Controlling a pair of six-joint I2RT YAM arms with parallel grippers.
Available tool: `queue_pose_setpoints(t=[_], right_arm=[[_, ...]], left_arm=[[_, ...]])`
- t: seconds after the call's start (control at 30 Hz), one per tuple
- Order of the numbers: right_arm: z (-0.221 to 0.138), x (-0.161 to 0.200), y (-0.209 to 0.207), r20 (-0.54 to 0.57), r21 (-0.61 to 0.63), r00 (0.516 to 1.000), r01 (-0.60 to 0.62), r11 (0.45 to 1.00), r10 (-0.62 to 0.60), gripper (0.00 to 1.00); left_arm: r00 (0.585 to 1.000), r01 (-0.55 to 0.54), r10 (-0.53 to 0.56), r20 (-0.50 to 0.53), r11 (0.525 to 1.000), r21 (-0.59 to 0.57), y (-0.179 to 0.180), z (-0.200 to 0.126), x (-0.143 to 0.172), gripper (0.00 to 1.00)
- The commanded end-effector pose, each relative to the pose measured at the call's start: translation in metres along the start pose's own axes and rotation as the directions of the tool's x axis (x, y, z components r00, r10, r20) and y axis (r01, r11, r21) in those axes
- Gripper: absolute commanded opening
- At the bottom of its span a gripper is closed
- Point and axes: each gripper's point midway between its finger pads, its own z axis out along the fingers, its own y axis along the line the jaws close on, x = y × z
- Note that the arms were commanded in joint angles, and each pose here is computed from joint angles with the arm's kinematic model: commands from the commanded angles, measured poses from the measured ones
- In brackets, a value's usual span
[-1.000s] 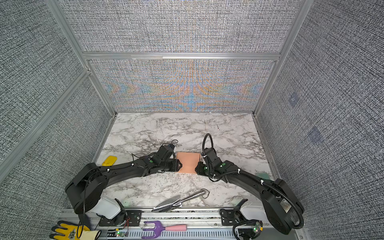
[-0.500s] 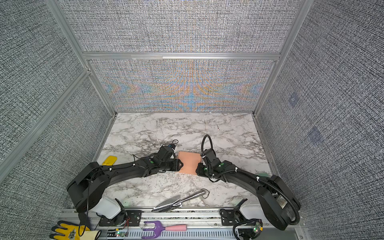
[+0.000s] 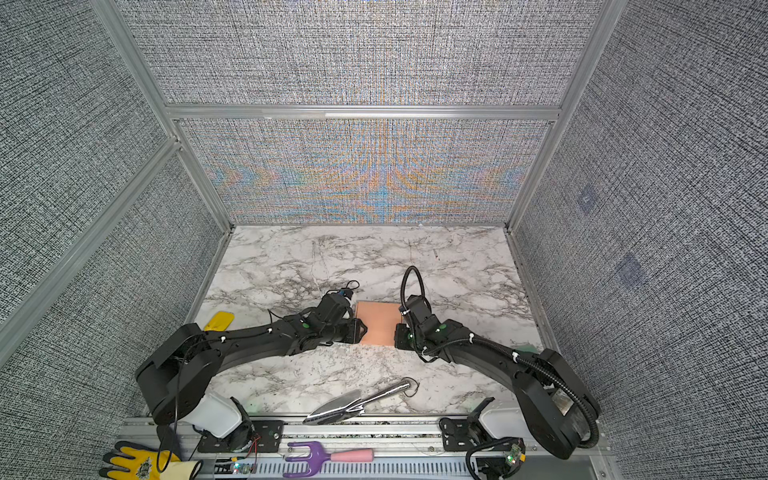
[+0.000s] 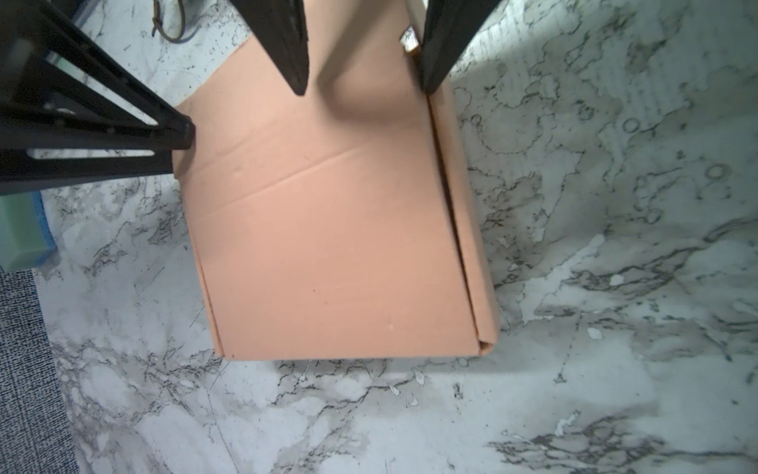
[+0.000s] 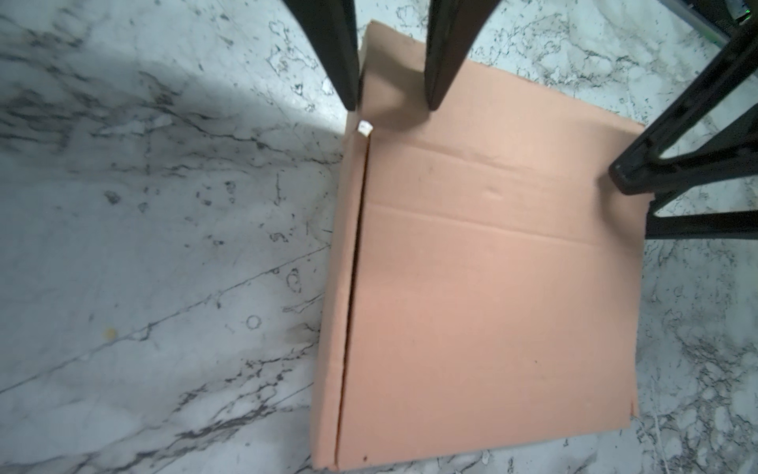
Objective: Assemble paper box
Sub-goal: Fold and tuck the lid into the gap.
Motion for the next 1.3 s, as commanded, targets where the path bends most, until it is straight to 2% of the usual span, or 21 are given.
queue_pose_setpoints(t=[0.0, 0.5, 1.0, 1.27], right_arm=[[0.000, -0.006, -0.002, 0.023, 0.023, 1.000, 0.009, 1.000, -0.010, 0.29], [-0.005, -0.011, 0.014, 0.026, -0.055, 0.999, -0.021, 0.998, 0.022, 0.28], [-0.002, -0.017, -0.003, 0.056, 0.065, 0.997, 0.043, 0.997, -0.046, 0.27], [0.004, -0.018, 0.001, 0.073, 0.043, 0.996, 0.040, 0.998, -0.043, 0.27]], left_arm=[[0.997, -0.008, 0.001, -0.081, 0.996, -0.090, 0.022, 0.003, 0.023, 0.48], [0.996, -0.010, 0.003, -0.087, 0.997, -0.080, 0.021, 0.005, 0.026, 0.48], [0.996, -0.017, 0.009, -0.091, 0.996, -0.089, 0.022, 0.006, 0.024, 0.48], [0.995, -0.014, 0.006, -0.099, 0.996, -0.085, 0.021, 0.009, 0.027, 0.47]])
